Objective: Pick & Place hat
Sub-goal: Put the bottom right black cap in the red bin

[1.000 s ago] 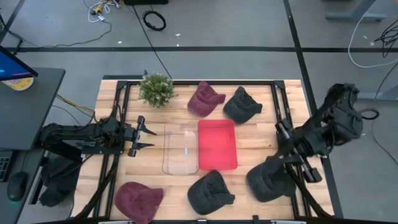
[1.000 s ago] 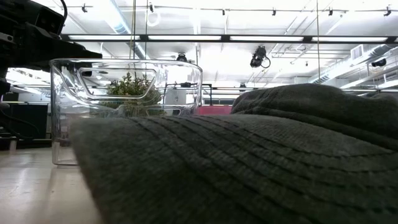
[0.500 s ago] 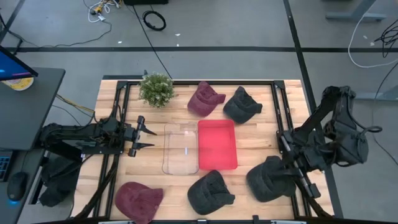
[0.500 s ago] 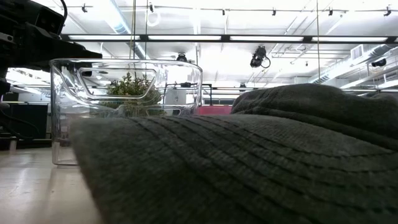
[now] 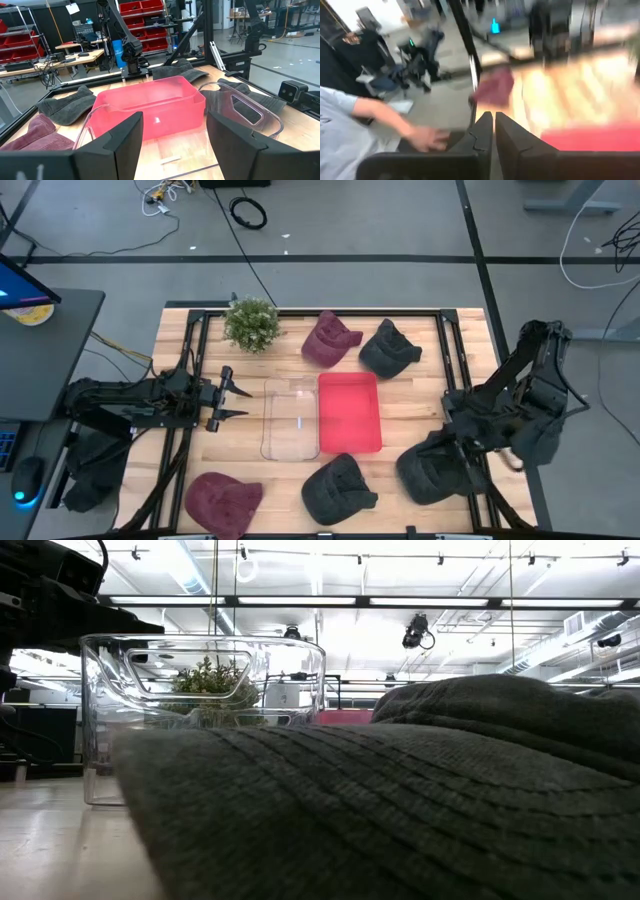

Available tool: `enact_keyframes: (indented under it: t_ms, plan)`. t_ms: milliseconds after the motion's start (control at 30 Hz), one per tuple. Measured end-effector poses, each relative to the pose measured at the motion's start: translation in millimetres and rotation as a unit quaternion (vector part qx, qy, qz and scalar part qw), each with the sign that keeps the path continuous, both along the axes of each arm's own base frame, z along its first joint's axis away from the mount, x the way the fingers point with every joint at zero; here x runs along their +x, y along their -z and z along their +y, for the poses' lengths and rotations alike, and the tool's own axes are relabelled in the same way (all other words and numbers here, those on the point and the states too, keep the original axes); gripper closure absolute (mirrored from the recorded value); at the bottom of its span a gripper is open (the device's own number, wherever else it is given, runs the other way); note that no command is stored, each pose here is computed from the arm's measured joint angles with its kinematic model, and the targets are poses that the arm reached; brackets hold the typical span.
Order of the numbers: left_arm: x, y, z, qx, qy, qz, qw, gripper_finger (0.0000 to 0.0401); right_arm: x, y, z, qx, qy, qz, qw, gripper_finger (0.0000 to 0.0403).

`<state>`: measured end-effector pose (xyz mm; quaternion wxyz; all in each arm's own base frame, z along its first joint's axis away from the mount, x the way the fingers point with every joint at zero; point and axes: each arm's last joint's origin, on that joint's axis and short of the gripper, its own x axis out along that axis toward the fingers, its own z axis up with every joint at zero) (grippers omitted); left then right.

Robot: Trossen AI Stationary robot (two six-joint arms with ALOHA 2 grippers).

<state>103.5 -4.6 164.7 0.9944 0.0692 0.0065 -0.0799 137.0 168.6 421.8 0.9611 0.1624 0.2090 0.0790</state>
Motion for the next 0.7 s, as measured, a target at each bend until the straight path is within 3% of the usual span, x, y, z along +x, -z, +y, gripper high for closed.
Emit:
enact_keyframes:
  t_ms: [133, 333, 467, 700]
  plan:
    - [0, 0, 0, 0.000, 0.000, 0.000, 1.000, 0.0179, 2, 18, 0, 0.082, 0.009, 0.131, 0.988, 0.0376]
    - [0, 0, 0, 0.000, 0.000, 0.000, 1.000, 0.0179, 3, 41, 3, 0.145, 0.081, 0.277, 0.946, 0.0376]
    - [0, 0, 0, 0.000, 0.000, 0.000, 1.000, 0.0179, 1, 47, 3, 0.142, 0.093, 0.312, 0.935, 0.0376]
    - [0, 0, 0, 0.000, 0.000, 0.000, 1.000, 0.0179, 6, 49, 9, 0.142, 0.090, 0.304, 0.938, 0.0376]
